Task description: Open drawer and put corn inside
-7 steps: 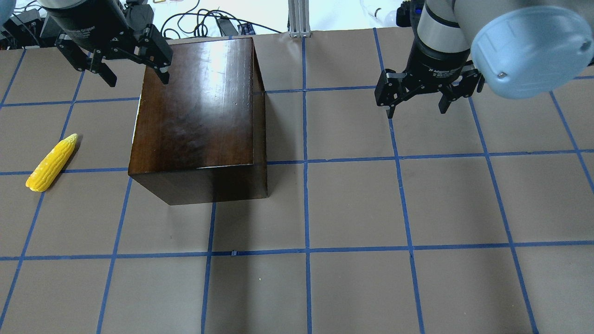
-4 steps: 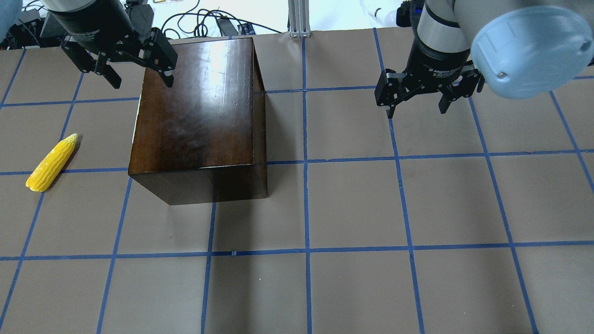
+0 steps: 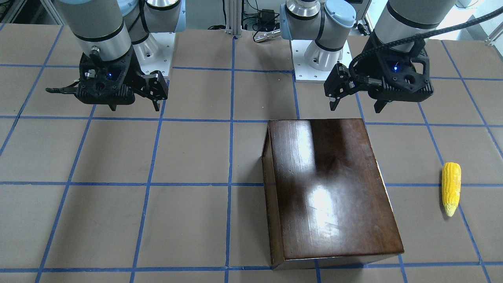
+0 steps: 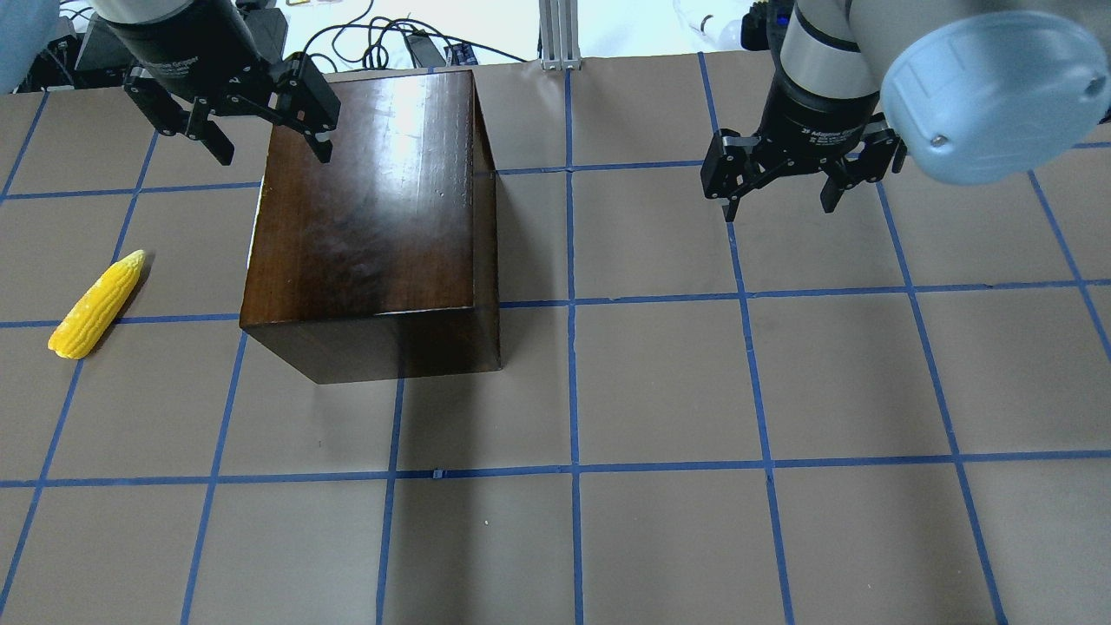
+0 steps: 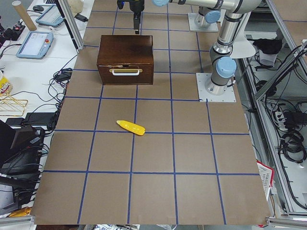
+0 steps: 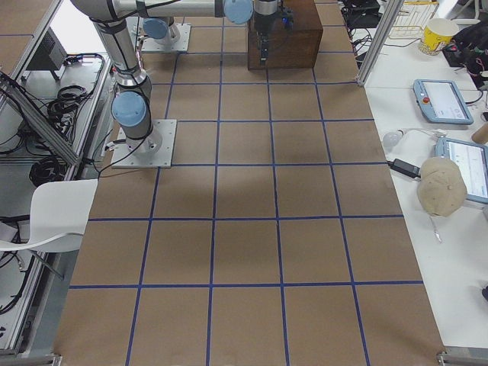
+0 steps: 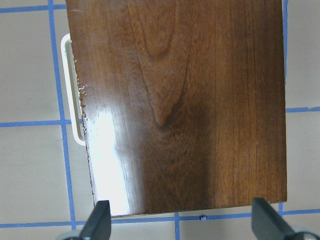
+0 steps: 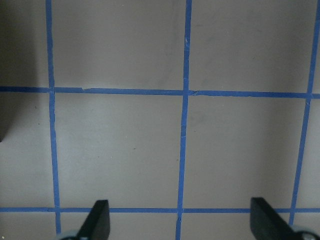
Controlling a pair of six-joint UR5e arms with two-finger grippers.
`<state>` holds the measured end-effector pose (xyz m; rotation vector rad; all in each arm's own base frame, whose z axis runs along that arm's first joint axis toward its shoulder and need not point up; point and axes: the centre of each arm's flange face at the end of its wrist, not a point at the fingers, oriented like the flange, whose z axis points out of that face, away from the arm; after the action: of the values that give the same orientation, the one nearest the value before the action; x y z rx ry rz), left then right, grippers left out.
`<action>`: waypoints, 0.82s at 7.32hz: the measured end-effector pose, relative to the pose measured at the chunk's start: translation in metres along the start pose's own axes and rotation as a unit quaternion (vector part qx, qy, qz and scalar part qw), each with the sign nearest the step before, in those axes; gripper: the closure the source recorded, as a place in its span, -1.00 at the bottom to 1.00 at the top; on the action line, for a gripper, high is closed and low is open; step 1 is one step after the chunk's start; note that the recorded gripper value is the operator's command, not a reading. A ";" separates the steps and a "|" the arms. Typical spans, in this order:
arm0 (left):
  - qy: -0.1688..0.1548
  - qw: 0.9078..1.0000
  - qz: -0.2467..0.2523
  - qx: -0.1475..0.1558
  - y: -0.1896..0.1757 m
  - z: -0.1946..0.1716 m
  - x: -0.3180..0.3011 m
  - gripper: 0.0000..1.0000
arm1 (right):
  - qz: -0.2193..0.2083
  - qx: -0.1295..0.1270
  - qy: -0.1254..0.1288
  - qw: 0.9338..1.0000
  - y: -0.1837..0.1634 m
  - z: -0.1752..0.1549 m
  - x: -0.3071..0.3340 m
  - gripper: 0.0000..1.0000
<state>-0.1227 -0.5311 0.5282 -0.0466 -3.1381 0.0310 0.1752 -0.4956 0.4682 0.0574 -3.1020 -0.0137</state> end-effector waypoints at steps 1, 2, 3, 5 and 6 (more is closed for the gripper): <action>0.000 1.000 -0.001 -0.001 -0.001 0.001 0.000 -1.00 | 0.000 0.000 0.000 1.000 0.000 0.000 0.000 -1.00; 0.000 1.000 -0.001 0.000 -0.003 0.000 -0.002 -1.00 | 0.000 0.000 0.000 1.000 0.000 0.000 0.000 -1.00; 0.000 1.000 -0.003 0.007 -0.006 -0.006 -0.008 -1.00 | 0.000 0.000 0.000 1.000 0.000 0.000 0.000 -1.00; 0.001 1.000 -0.004 0.023 -0.015 -0.023 -0.034 -1.00 | 0.000 0.000 0.000 1.000 0.000 0.000 0.000 -1.00; 0.002 1.000 0.001 0.024 -0.020 -0.023 -0.057 -1.00 | 0.000 0.000 0.000 1.000 0.000 0.000 0.000 -1.00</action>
<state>-0.0662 -0.5528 0.5513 -0.0493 -3.1320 0.1061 0.1752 -0.4956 0.4682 0.0574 -3.1019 -0.0136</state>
